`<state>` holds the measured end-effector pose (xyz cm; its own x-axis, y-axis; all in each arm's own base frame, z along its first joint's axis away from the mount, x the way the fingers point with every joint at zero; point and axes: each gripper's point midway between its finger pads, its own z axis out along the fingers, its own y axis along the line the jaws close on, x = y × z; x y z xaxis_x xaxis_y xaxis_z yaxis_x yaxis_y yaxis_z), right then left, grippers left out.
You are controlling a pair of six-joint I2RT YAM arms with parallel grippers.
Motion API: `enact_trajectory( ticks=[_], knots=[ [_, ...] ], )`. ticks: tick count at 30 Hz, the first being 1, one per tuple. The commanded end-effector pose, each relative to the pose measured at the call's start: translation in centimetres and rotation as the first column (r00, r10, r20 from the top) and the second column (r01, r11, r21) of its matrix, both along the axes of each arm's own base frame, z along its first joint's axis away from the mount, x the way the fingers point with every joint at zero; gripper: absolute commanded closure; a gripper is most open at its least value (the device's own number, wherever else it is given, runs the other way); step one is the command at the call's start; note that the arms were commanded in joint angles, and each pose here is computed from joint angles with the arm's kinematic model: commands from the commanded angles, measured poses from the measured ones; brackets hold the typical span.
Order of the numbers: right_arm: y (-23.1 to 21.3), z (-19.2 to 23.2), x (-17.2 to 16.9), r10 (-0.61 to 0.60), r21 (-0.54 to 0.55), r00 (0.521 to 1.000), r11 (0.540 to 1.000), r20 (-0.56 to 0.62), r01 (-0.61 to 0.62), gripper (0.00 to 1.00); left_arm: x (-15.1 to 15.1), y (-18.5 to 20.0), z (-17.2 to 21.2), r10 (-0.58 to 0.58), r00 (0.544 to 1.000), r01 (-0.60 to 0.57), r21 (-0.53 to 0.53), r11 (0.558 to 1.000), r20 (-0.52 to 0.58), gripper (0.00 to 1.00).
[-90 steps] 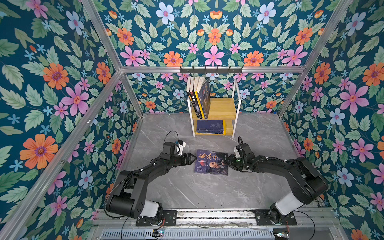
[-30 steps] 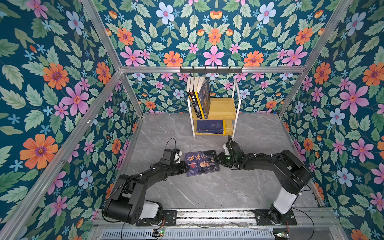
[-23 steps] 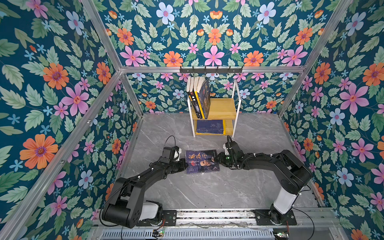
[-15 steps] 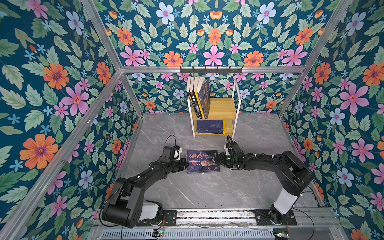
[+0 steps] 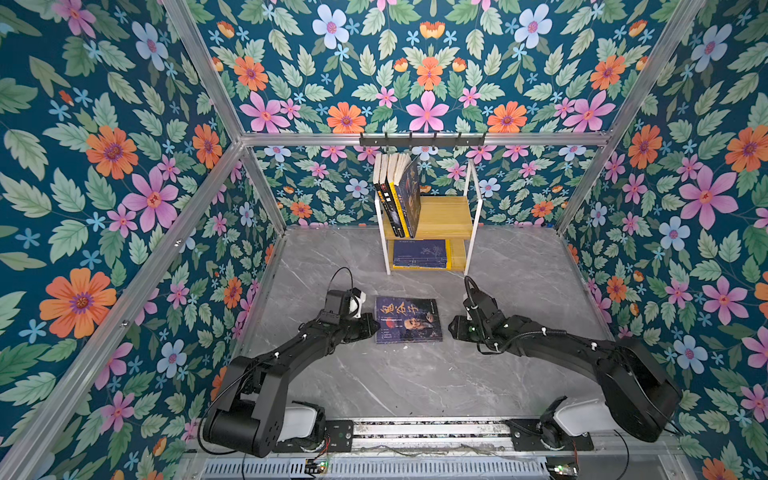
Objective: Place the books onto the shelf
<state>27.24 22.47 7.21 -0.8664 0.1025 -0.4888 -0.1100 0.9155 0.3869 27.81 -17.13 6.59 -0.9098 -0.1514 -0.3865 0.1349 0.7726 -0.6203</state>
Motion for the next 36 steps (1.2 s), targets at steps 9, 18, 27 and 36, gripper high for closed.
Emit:
enact_trajectory(
  ticks=[9, 18, 27, 36],
  knots=[
    [5.8, 3.8, -0.9, 0.503, -0.569, 0.81, 0.776, 0.3, -0.272, 0.4, 1.0, -0.9, 2.0, -0.041, 0.998, 0.043, -0.033, 0.999, 0.057, 1.0],
    [12.7, -0.9, -2.2, 0.823, -0.825, 0.517, 0.45, 0.235, -0.342, 0.41, 1.1, -1.0, 2.5, -0.046, 0.997, 0.049, -0.043, 0.998, 0.069, 1.0],
    [14.2, -2.9, -1.8, 0.847, -0.833, 0.468, 0.436, 0.251, -0.342, 0.43, 1.0, -1.0, 2.5, -0.051, 0.996, 0.054, -0.042, 0.998, 0.068, 1.0],
    [13.8, -4.0, -0.7, 0.825, -0.81, 0.495, 0.475, 0.274, -0.344, 0.58, 0.9, -0.9, 2.7, -0.048, 0.996, 0.052, -0.049, 0.997, 0.082, 1.0]
  ],
)
